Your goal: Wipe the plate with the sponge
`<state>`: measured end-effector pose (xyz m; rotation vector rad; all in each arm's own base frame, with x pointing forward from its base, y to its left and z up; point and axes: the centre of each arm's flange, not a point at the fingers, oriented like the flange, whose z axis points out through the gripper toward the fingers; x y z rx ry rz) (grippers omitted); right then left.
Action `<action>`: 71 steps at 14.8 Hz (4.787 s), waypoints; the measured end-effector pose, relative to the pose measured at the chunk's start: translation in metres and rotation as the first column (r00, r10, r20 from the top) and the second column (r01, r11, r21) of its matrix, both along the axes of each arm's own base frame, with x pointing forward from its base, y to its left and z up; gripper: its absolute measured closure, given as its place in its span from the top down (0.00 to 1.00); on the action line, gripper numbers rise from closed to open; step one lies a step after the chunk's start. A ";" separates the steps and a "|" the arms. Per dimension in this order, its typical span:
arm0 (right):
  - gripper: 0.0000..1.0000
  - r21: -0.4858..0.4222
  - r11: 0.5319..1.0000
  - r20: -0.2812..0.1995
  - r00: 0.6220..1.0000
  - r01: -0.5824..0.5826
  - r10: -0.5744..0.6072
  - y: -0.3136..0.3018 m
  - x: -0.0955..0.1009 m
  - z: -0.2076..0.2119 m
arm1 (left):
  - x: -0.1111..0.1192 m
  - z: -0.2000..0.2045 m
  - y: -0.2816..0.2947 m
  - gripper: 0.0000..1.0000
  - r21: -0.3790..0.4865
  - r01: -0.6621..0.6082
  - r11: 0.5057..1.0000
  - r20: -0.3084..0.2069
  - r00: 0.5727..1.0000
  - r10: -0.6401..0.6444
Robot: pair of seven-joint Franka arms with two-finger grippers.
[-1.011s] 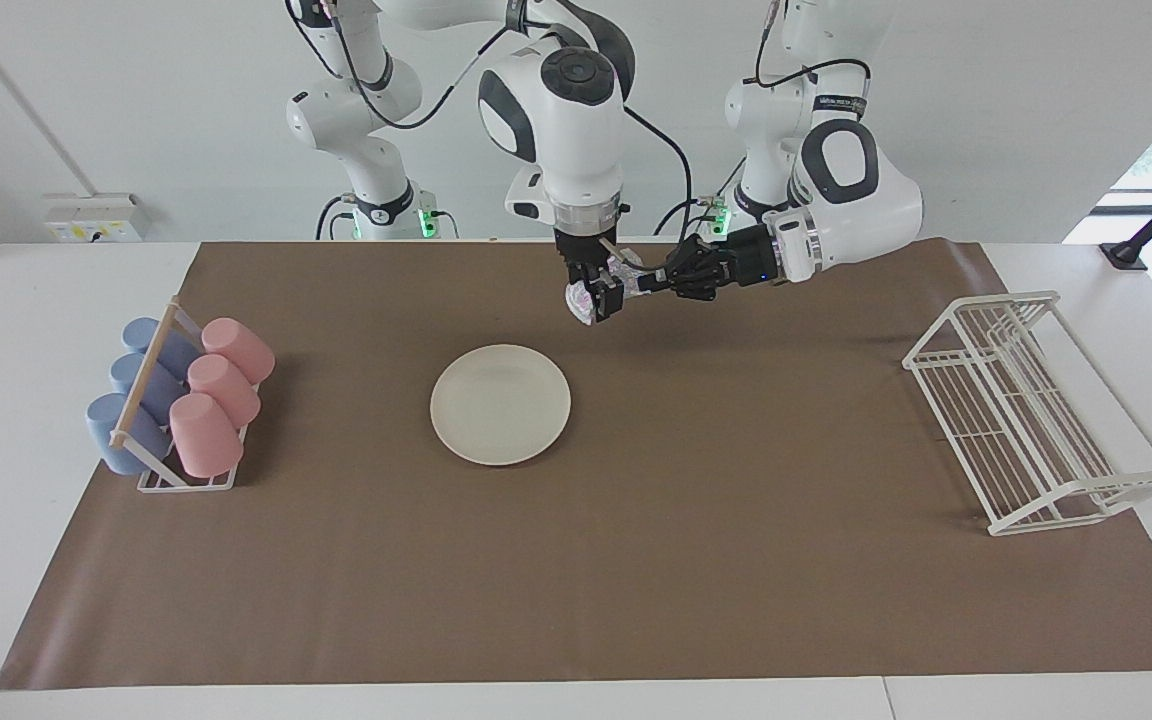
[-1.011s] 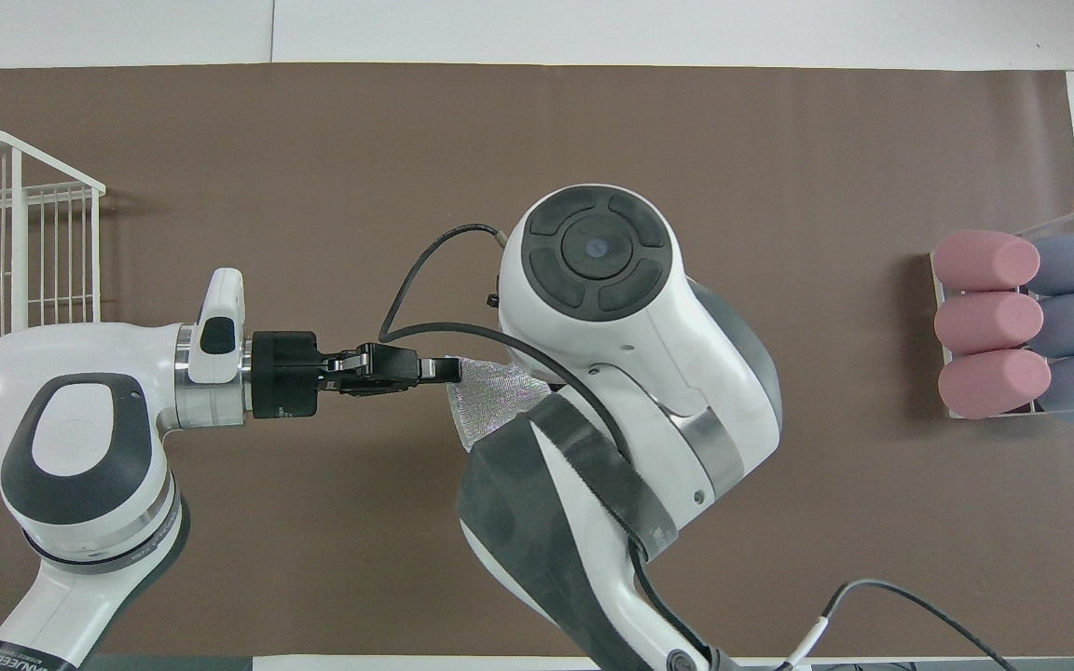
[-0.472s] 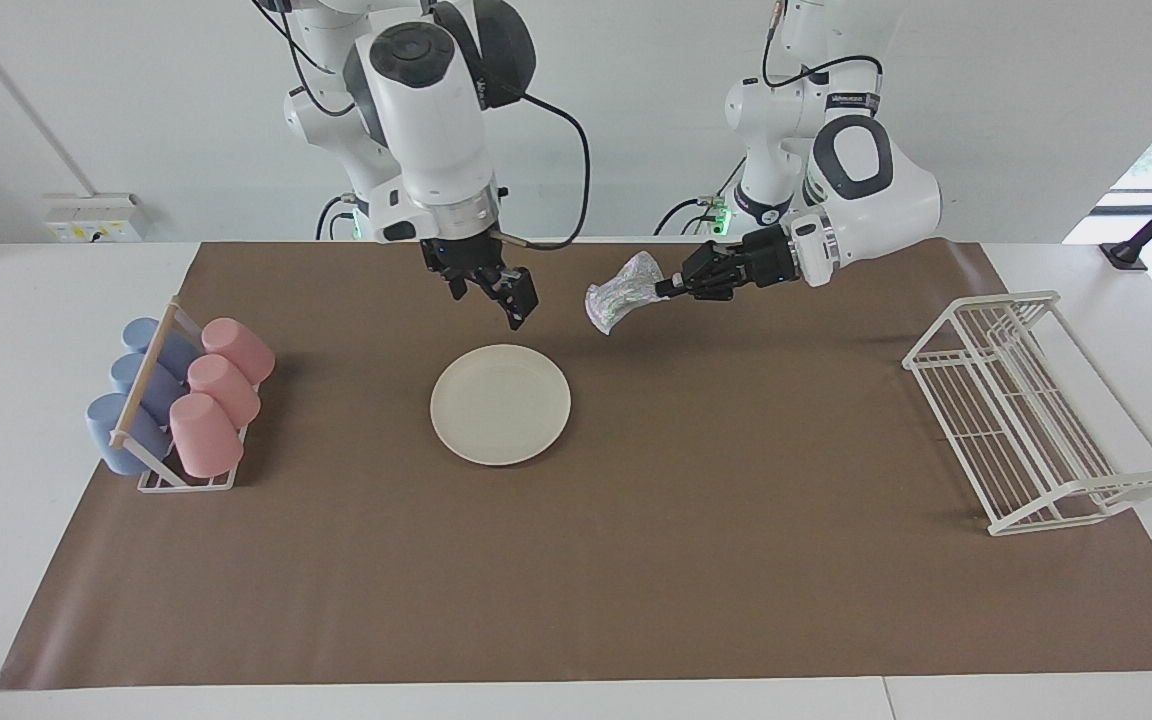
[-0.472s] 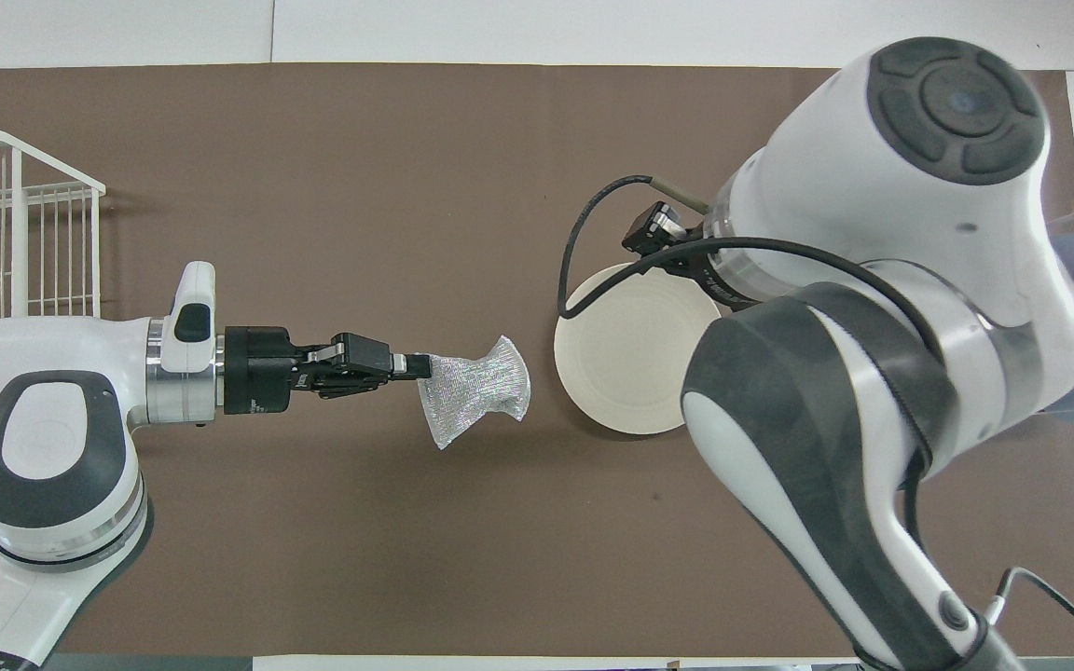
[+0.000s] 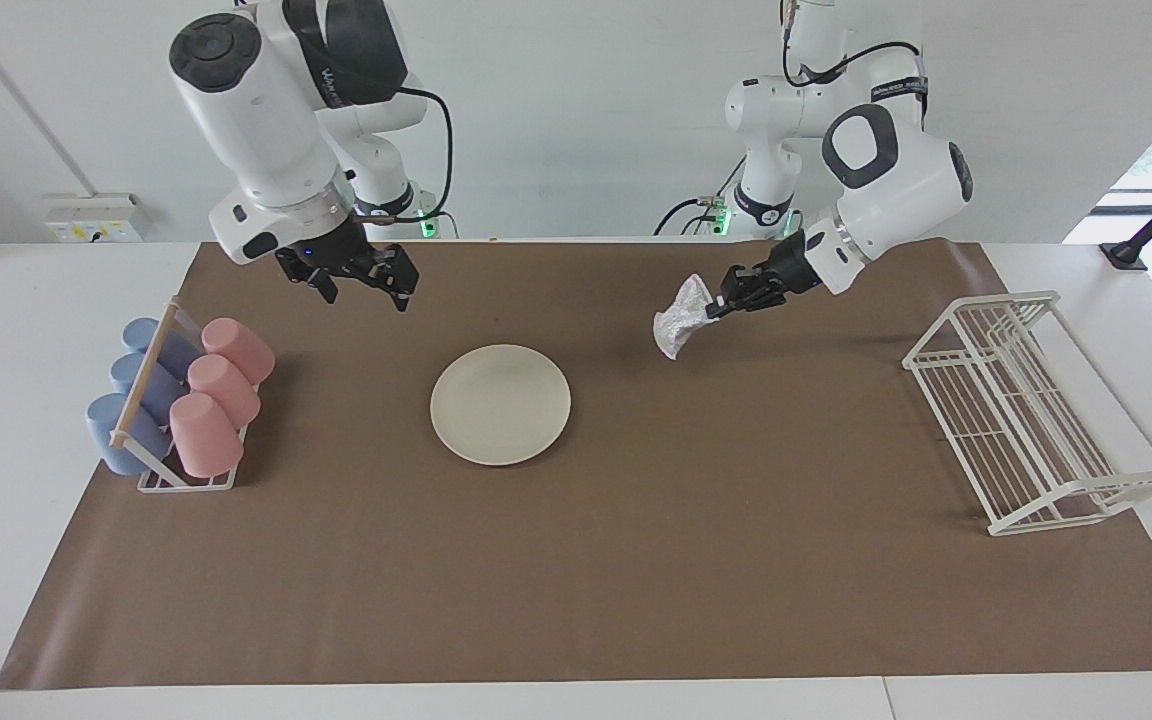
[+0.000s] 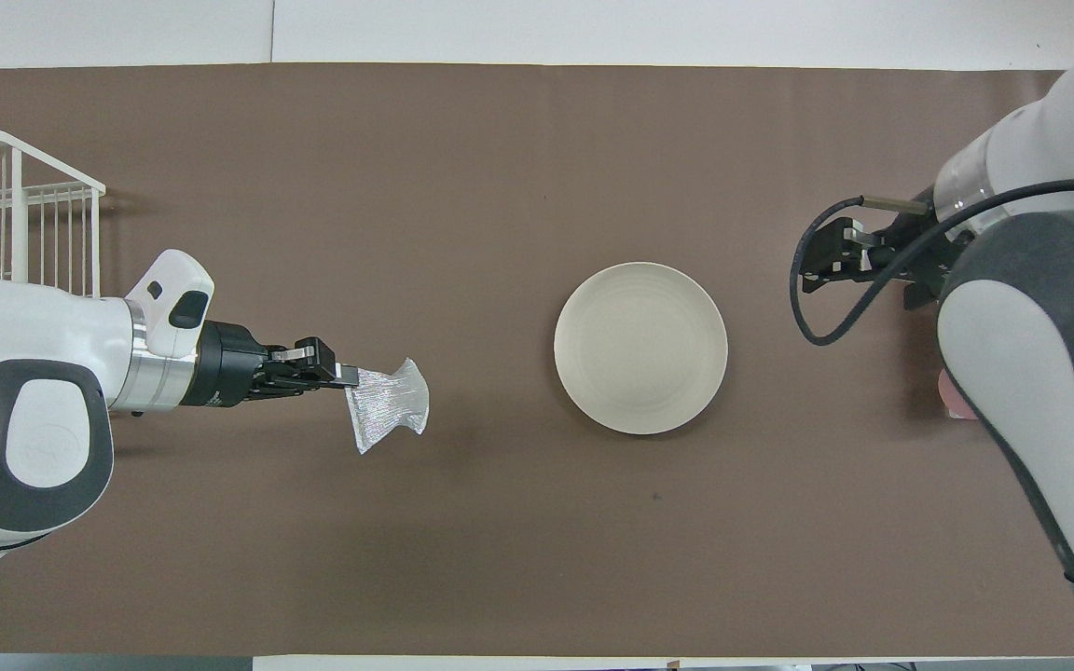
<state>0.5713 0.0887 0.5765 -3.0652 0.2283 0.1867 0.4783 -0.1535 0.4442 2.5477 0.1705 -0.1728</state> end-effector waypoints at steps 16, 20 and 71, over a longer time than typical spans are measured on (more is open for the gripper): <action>1.00 -0.009 0.996 0.044 0.995 -0.090 0.091 -0.088 0.002 0.013 | 0.018 0.037 0.010 0.03 0.830 0.189 0.524 -0.091 0.974 -0.207; 1.00 -0.012 0.996 0.072 0.994 -0.088 0.088 -0.091 0.003 0.026 | 0.023 0.048 -0.003 0.03 0.922 0.239 0.304 -0.179 0.961 -0.213; 1.00 -0.022 0.993 0.098 0.988 -0.114 0.115 -0.106 -0.020 0.030 | 0.155 0.065 0.090 1.00 0.894 -0.091 0.438 0.106 0.994 -0.009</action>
